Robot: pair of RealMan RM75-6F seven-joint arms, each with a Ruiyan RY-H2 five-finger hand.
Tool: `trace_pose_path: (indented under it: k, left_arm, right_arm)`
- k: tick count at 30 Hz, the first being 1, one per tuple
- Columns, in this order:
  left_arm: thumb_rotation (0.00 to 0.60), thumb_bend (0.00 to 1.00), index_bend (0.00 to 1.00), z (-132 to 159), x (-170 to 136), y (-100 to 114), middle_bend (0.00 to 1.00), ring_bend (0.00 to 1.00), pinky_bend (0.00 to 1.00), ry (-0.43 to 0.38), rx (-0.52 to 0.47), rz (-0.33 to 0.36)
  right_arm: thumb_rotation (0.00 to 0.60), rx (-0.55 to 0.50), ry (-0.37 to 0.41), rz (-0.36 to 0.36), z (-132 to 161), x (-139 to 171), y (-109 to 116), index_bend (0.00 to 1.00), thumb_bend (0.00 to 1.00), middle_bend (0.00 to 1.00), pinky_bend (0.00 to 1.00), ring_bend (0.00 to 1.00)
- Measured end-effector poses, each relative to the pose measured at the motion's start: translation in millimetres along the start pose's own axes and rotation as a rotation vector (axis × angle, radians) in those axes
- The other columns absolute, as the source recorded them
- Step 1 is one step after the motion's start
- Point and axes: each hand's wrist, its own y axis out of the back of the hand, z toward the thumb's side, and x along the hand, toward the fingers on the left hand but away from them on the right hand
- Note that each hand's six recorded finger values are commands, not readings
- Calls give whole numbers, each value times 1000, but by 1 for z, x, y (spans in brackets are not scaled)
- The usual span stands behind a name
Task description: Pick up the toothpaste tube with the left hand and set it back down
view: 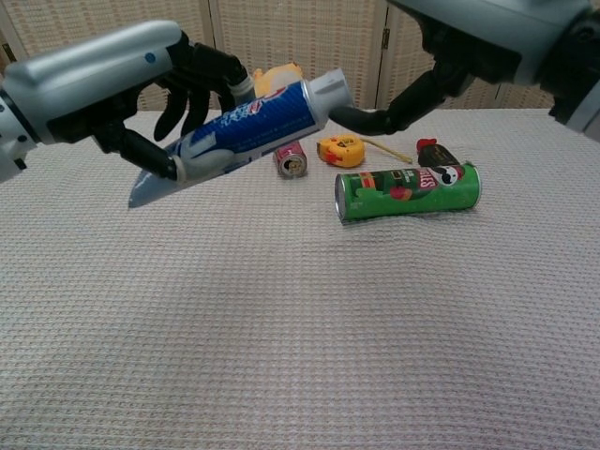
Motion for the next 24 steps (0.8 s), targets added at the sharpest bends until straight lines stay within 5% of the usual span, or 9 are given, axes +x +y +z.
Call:
trace_pose_path:
  k: [24]
  left_arm:
    - [600,651,816,-7,-5,-17,841,849,717,-14,143,-24]
  right_arm:
    - [600,2,-13,-43,-2,-2,10,72,394,113,33,99]
